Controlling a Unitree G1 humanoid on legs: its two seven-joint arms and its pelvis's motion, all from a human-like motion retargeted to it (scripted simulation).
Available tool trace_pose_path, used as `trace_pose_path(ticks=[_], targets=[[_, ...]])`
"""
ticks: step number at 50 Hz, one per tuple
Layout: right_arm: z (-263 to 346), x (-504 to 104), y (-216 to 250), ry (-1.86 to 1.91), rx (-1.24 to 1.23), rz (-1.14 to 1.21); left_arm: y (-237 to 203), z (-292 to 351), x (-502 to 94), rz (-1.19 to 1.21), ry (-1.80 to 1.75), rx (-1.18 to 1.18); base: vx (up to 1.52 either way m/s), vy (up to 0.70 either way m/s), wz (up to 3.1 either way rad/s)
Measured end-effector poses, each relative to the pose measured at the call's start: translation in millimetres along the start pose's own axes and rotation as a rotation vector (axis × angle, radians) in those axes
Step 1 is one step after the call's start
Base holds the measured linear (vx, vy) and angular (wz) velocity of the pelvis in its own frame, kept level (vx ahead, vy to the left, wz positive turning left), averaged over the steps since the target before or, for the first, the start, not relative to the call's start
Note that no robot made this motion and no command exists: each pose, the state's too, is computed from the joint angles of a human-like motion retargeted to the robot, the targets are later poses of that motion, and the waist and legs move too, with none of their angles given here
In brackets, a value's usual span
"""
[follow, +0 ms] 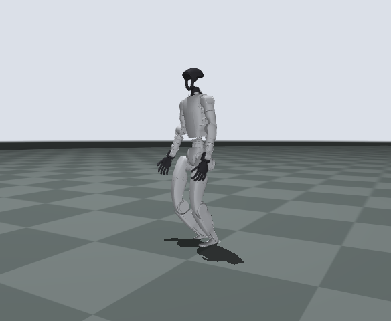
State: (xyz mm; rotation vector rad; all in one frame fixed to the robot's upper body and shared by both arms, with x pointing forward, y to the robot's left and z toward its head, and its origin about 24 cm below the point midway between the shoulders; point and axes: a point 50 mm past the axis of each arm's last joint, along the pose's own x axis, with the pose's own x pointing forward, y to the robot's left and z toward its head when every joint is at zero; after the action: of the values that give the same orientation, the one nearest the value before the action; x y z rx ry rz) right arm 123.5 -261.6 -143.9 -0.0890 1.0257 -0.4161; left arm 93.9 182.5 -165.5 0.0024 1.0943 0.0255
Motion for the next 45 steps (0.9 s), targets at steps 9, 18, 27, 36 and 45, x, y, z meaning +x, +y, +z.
trace_pose_path(ticks=[9,18,27,36,45], targets=[[-6,-1,-1,0.016,-0.009,-0.010,3,10,2,0.023,-0.034,0.009,0.05,0.02,-0.04],[-7,-1,-2,0.011,-0.045,-0.015,1,10,1,0.024,-0.043,0.004,0.00,0.00,0.00],[-6,-1,-1,0.017,-0.090,0.014,-2,14,2,-0.012,-0.050,-0.009,0.00,0.00,0.00],[-3,0,0,0.014,-0.131,0.050,-5,17,3,-0.056,-0.052,-0.014,0.00,0.00,0.00],[2,0,10,-0.011,-0.185,0.097,4,8,1,-0.046,-0.015,-0.019,0.00,0.00,0.00]])
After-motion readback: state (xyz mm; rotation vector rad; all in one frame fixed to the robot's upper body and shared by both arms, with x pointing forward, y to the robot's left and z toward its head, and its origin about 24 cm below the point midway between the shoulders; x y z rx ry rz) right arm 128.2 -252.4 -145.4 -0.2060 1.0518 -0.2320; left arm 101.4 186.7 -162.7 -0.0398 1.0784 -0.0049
